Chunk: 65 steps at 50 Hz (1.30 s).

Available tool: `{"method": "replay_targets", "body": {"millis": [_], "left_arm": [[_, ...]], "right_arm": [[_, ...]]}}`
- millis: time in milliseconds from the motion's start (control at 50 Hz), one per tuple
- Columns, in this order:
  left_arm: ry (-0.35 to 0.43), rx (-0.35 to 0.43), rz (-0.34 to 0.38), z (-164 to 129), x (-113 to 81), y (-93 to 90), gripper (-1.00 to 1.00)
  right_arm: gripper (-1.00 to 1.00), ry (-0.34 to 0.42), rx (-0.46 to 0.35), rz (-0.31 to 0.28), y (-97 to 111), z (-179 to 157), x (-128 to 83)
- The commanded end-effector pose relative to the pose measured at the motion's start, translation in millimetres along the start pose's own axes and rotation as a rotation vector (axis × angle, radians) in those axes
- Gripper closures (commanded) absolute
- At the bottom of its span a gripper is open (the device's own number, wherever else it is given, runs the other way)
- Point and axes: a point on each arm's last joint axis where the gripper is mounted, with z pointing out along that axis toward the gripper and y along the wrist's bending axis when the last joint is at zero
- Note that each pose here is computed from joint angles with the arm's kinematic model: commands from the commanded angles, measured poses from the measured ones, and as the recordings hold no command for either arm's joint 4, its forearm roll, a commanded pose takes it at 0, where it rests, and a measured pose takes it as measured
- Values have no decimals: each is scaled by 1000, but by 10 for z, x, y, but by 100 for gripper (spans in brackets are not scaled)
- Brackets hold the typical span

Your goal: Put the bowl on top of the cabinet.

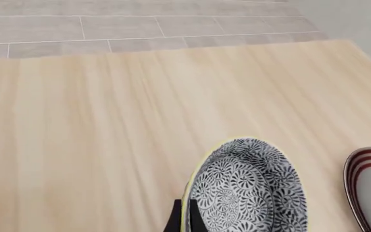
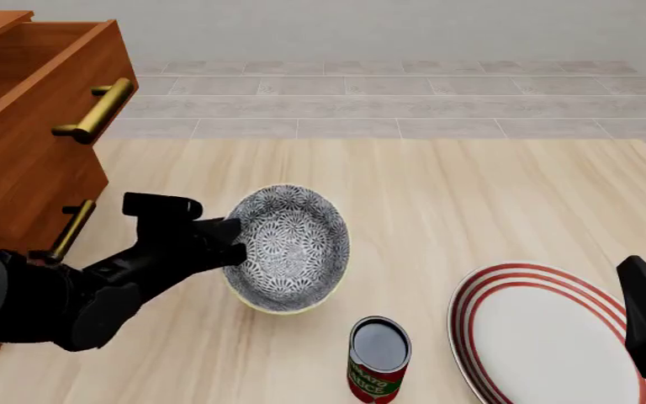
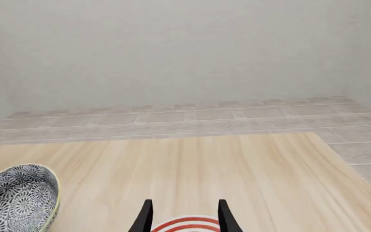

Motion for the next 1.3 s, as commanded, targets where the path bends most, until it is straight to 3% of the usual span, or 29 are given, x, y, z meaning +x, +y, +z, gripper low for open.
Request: {"method": "replay_targets", "body": {"millis": [20, 740, 900, 1080, 1300], "left_arm": [[-35, 14, 4, -134, -152, -55, 100], [-111, 67, 8, -488, -483, -223, 100], [-142, 98, -36, -595, -521, -275, 100], [-149, 95, -4, -630, -558, -279, 100], [-198, 108, -4, -833, -762, -323, 100]], "right_arm": [[-100, 0, 0, 0, 0, 0, 0], [-100, 0, -1, -3, 1, 0, -3], [-100, 1, -1, -4, 1, 0, 1], [-100, 1, -1, -3, 0, 0, 1], [-100, 1, -1, -4, 0, 0, 5]]}}
